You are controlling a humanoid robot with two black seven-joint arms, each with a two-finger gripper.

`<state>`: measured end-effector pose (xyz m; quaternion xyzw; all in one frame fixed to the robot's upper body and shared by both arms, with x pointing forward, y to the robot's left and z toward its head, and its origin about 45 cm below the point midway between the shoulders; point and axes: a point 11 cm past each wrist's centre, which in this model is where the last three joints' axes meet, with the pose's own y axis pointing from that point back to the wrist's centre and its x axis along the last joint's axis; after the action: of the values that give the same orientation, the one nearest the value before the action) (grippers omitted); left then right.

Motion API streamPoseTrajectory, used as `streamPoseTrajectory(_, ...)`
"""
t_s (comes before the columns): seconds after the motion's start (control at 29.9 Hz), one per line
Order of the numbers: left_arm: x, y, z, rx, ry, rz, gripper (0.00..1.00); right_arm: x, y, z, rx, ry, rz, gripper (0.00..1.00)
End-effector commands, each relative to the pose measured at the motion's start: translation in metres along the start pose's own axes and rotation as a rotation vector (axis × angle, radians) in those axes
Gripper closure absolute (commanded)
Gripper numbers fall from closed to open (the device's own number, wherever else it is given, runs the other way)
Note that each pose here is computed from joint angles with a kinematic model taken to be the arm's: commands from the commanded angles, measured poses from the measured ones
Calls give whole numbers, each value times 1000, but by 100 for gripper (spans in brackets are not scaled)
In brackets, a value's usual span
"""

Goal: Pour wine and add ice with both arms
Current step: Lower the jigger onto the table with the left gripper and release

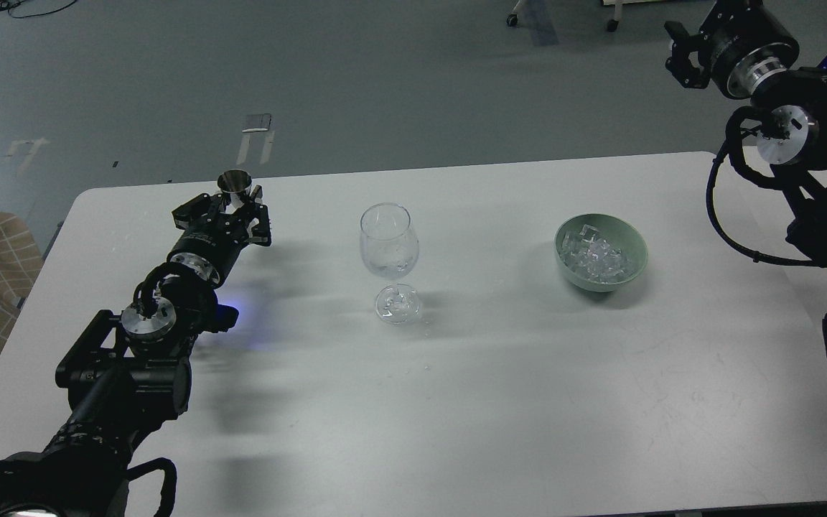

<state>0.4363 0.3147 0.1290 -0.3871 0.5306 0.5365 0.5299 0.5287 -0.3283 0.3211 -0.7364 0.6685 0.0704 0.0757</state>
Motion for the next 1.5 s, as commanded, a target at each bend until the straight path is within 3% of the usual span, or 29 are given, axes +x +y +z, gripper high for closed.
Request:
streamPoseTrajectory(0.0, 4, 1, 1, -3, 1, 12, 60, 0, 0, 1, 0, 0, 0, 0)
streamPoseTrajectory(0.3, 5, 1, 1, -2, 1, 13, 60, 0, 1, 3, -3, -2, 0, 0)
streamPoseTrajectory(0.6, 6, 2, 0, 0, 2, 19, 51, 0, 1, 4, -4, -2, 1, 0)
streamPoseTrajectory(0.87, 4, 1, 1, -1, -3, 15, 50, 0, 1, 4, -4, -2, 1, 0)
streamPoseTrajectory(0.97, 4, 1, 2, -1, -4, 13, 43, 0, 1, 4, -3, -3, -1, 0)
streamPoseTrajectory(1.04, 3, 1, 3, 5, -6, 12, 31, 0, 1, 4, -3, -3, -1, 0)
streamPoseTrajectory(1.47, -12, -4, 1, 15, -14, -27, 30, 1, 1, 2, 1, -3, 1, 0)
